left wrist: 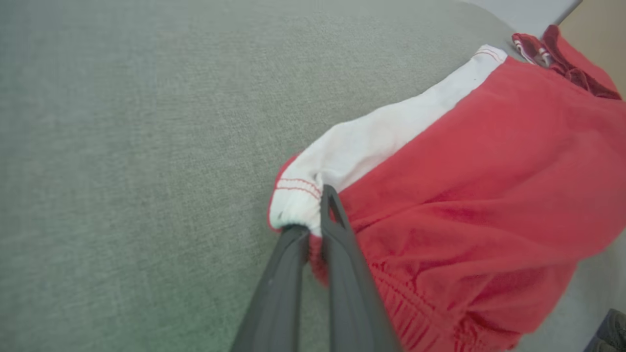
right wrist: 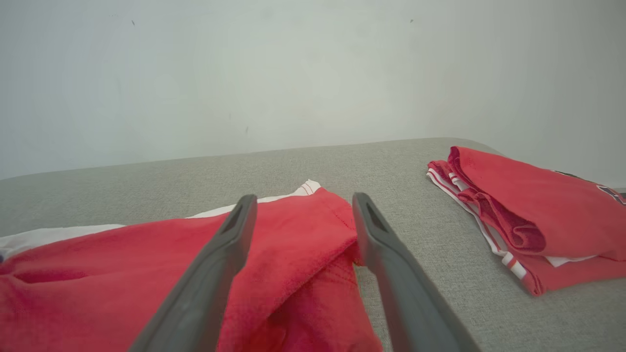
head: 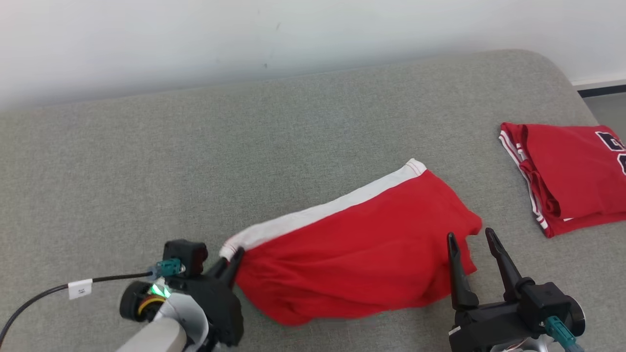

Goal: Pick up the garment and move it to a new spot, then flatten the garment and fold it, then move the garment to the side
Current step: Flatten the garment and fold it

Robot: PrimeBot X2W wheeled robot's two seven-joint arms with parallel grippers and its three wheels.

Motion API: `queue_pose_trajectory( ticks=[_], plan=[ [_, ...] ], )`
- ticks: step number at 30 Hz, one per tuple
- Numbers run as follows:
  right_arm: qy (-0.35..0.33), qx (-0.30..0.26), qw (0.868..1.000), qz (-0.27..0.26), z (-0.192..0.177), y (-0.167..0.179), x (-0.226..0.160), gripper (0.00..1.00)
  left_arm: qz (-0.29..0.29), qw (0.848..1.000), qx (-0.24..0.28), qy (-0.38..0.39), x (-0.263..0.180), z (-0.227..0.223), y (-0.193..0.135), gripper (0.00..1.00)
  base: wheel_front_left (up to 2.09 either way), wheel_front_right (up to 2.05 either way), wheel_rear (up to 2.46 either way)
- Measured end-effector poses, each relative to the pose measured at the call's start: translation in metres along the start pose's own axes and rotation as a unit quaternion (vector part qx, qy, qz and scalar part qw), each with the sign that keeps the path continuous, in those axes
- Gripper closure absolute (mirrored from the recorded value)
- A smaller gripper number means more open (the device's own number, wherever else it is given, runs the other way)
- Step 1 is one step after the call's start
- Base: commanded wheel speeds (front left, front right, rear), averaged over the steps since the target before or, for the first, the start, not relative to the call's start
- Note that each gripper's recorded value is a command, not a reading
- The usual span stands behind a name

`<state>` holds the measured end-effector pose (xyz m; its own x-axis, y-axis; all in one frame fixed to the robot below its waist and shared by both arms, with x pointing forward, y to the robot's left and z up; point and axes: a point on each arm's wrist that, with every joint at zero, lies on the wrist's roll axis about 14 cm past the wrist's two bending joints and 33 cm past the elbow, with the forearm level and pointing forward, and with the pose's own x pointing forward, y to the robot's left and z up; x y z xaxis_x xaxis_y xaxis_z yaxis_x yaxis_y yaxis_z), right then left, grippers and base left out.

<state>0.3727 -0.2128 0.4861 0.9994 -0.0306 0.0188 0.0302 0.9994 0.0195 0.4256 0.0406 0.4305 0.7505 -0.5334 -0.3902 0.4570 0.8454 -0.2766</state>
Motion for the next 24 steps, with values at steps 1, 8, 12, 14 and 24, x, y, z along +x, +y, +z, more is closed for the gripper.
queue_pose_trajectory(
  ticks=[1, 8, 12, 14, 24],
  plan=[
    [0.0, 0.0, 1.0, 0.001, 0.0, 0.0, -0.001, 0.0, 0.012, 1.0, 0.016, -0.007, 0.001, 0.005, 0.005, 1.0, 0.0, 0.0, 0.0],
    [-0.007, -0.001, 1.0, -0.007, 0.005, -0.004, -0.005, 0.0, 0.03, 0.999, 0.022, 0.011, 0.004, -0.002, 0.008, 0.0, 0.0, 0.0, 0.0],
    [-0.007, -0.001, 1.0, -0.012, 0.005, -0.008, -0.006, 0.0, 0.05, 0.999, -0.016, 0.008, -0.003, -0.004, 0.015, 0.0, 0.0, 0.0, 0.0],
    [-0.007, -0.001, 1.0, -0.013, 0.005, -0.008, -0.006, 0.0, 0.056, 0.998, -0.033, -0.007, -0.007, 0.001, 0.017, 0.0, 0.0, 0.0, 0.0],
    [-0.011, 0.003, 1.0, 0.001, 0.007, 0.001, -0.003, 0.0, 0.109, 0.987, -0.088, -0.076, -0.042, 0.015, 0.034, 0.0, 0.0, 0.0, 0.0]
  ],
)
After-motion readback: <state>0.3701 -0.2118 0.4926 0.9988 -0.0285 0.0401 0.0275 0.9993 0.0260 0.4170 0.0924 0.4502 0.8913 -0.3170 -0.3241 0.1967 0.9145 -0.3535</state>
